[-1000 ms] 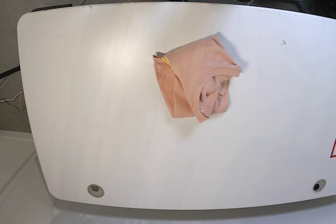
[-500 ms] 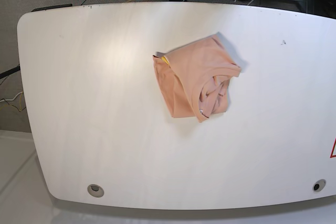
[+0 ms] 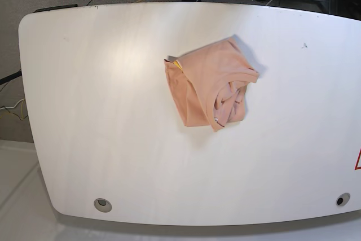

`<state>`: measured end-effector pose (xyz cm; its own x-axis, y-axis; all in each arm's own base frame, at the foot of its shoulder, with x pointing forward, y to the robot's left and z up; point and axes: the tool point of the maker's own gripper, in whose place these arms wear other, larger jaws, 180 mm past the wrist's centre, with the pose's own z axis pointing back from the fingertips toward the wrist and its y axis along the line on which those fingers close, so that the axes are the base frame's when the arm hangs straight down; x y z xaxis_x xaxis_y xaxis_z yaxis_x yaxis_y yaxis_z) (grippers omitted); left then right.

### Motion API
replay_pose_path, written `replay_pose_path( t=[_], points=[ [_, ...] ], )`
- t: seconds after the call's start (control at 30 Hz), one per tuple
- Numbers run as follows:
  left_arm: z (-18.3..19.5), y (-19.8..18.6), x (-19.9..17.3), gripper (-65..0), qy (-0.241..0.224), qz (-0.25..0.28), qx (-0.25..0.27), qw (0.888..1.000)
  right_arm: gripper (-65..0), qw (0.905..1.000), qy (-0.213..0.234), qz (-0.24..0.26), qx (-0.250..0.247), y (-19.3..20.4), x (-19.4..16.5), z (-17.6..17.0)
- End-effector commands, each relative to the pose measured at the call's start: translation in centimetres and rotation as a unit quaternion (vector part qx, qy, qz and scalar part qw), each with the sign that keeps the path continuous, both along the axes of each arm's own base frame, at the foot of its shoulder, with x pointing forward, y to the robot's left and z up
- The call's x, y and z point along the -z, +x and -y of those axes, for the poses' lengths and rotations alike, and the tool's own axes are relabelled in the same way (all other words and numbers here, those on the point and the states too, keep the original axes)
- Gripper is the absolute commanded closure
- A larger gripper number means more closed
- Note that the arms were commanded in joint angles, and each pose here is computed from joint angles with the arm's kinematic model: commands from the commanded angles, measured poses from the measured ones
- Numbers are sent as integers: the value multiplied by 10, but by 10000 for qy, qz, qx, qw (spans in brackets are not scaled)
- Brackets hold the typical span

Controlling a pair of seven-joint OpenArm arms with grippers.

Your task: Fold the T-shirt properly

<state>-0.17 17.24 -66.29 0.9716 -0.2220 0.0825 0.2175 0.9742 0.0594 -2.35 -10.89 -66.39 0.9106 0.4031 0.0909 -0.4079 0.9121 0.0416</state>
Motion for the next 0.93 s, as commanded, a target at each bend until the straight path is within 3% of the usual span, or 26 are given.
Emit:
replay_pose_path(
  t=[0.0,0.9],
  points=[
    [-3,-1,0,-4,29,6,4,10000,0,10000,12,-15,7,1,0,-2],
    [-3,2,0,-4,29,28,11,10000,0,9999,103,3,43,3,0,-15]
  ],
)
